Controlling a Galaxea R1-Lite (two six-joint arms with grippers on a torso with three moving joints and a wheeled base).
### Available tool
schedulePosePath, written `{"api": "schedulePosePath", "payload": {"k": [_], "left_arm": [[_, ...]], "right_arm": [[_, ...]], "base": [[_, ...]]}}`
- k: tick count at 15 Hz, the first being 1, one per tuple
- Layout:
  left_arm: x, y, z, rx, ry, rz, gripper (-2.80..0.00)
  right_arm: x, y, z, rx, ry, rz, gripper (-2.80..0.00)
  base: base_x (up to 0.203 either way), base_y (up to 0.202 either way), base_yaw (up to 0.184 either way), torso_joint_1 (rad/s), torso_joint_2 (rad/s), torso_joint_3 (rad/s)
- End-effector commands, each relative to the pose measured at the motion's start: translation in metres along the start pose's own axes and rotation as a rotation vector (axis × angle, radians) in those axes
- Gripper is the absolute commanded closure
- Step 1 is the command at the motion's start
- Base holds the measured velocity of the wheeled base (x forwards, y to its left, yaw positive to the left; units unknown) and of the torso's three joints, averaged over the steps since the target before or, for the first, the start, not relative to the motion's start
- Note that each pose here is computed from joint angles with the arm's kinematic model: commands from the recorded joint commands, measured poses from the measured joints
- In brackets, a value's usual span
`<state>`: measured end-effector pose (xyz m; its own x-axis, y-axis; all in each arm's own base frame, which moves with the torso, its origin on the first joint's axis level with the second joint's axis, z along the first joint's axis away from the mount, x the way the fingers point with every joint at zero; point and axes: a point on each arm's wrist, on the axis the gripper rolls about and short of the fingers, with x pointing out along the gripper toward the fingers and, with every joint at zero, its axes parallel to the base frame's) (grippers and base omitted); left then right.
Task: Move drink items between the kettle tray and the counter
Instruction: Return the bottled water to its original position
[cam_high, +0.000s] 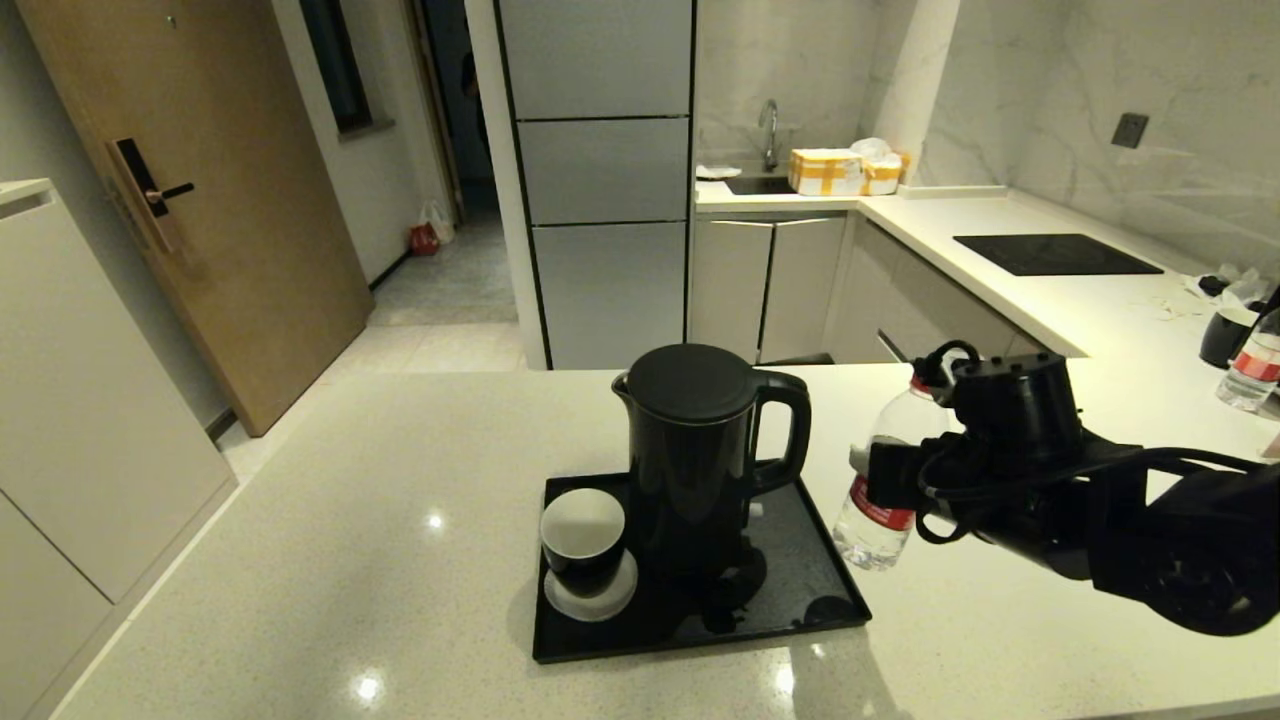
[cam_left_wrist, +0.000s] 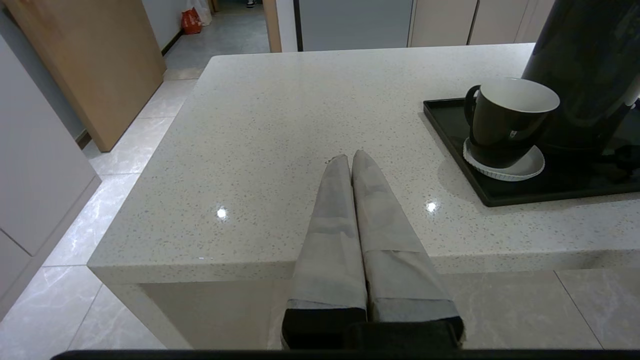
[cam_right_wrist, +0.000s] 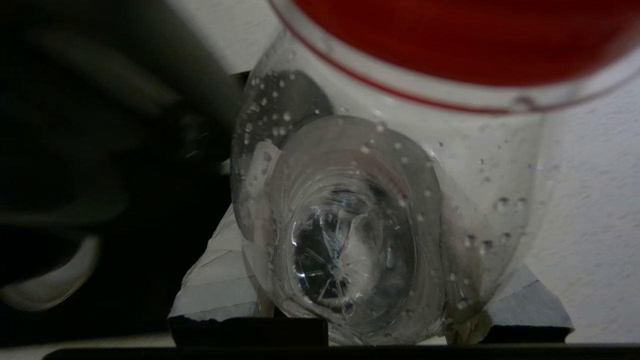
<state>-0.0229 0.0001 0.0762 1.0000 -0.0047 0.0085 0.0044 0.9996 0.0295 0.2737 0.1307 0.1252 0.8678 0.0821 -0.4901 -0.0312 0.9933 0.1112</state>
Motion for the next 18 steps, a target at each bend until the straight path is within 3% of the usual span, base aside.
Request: {"api": "schedulePosePath", "payload": {"k": [1, 5, 10, 16, 17, 18], "left_arm": [[0.000, 0.000, 0.000, 0.000, -0.001, 0.000, 0.00], [0.000, 0.000, 0.000, 0.000, -0.001, 0.000, 0.00], [0.000, 0.000, 0.000, 0.001, -0.001, 0.000, 0.00], [0.000, 0.000, 0.000, 0.000, -0.001, 0.000, 0.00], [0.000, 0.000, 0.000, 0.001, -0.001, 0.000, 0.00], [0.000, 0.000, 0.000, 0.000, -0.001, 0.000, 0.00]], "right_arm": [[-0.008, 0.014, -0.011, -0.010, 0.019, 0.042, 0.00], [0.019, 0.035, -0.044, -0.015, 0.082, 0.050, 0.00], [0.062, 0.051, -0.079, -0.035, 0.064, 0.022, 0.00], [0.070, 0.053, -0.081, -0.090, 0.025, -0.021, 0.00], [0.069, 0.053, -0.080, -0.107, 0.019, -0.025, -2.10], [0.068, 0.053, -0.077, -0.107, 0.004, -0.043, -2.80]], "base": [[0.000, 0.000, 0.000, 0.000, 0.00, 0.000], [0.000, 0.000, 0.000, 0.000, 0.00, 0.000], [0.000, 0.000, 0.000, 0.000, 0.00, 0.000], [0.000, 0.000, 0.000, 0.000, 0.00, 0.000], [0.000, 0.000, 0.000, 0.000, 0.00, 0.000], [0.000, 0.000, 0.000, 0.000, 0.00, 0.000]]}}
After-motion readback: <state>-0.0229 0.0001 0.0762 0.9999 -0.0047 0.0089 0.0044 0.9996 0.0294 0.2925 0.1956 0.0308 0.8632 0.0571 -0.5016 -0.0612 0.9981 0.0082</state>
